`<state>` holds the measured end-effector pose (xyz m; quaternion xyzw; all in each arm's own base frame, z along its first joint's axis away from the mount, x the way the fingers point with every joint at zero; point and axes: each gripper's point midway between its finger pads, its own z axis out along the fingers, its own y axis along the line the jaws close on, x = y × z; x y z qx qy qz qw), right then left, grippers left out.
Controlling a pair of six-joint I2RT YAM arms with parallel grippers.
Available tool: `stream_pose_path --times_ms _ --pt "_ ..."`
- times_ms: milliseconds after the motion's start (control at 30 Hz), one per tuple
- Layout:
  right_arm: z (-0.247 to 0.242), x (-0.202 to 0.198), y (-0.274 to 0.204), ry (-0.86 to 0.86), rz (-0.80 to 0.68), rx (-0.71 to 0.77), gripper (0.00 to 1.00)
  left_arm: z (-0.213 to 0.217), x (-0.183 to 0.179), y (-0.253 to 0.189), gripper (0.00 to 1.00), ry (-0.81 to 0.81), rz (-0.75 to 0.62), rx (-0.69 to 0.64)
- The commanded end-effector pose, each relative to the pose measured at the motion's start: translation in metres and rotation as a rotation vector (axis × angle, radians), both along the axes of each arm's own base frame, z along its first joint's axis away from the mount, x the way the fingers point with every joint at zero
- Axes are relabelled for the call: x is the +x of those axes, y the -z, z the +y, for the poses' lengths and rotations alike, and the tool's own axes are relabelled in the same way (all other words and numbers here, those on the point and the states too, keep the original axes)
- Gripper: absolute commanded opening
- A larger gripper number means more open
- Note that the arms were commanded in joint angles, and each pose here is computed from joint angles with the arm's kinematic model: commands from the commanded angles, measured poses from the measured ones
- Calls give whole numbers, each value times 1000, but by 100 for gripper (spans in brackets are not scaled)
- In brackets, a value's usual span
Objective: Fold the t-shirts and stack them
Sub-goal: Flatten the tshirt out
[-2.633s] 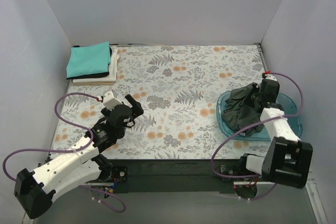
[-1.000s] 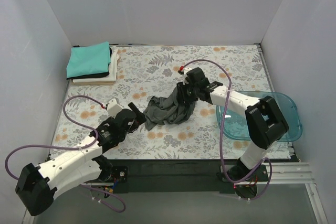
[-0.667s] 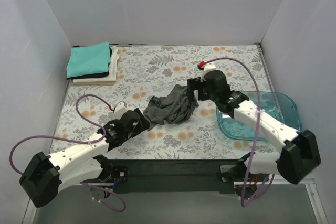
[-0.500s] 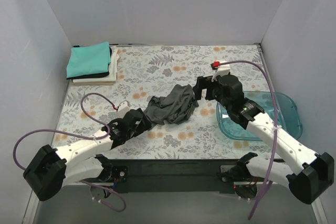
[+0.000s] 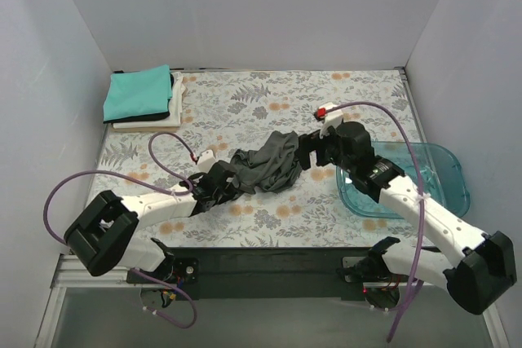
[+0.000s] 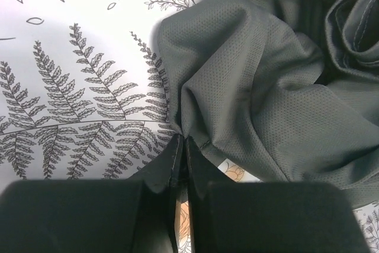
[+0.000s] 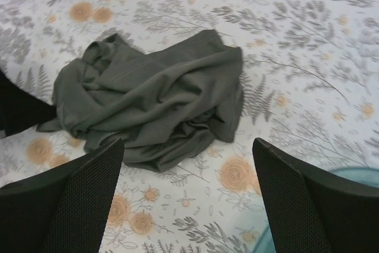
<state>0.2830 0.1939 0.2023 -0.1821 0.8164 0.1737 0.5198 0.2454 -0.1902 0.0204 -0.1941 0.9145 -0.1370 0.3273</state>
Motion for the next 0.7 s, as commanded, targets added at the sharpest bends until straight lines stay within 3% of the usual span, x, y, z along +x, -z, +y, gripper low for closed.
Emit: stream_pose_path --times_ms 0,100,200,433,667 --pt "70 -10 -33 -426 -74 39 93 18 -10 0 0 -38 9 45" --pt "118 -13 -18 -622 -55 -30 91 32 -20 -2 0 -88 9 41" --pt "141 -8 -3 -699 -59 -109 91 38 -26 -2 0 -103 13 34" --pt "173 24 59 -668 28 -438 82 47 -34 -8 0 -133 3 12" --pt "172 28 103 -646 136 -503 75 56 -34 -11 0 -160 -8 31"
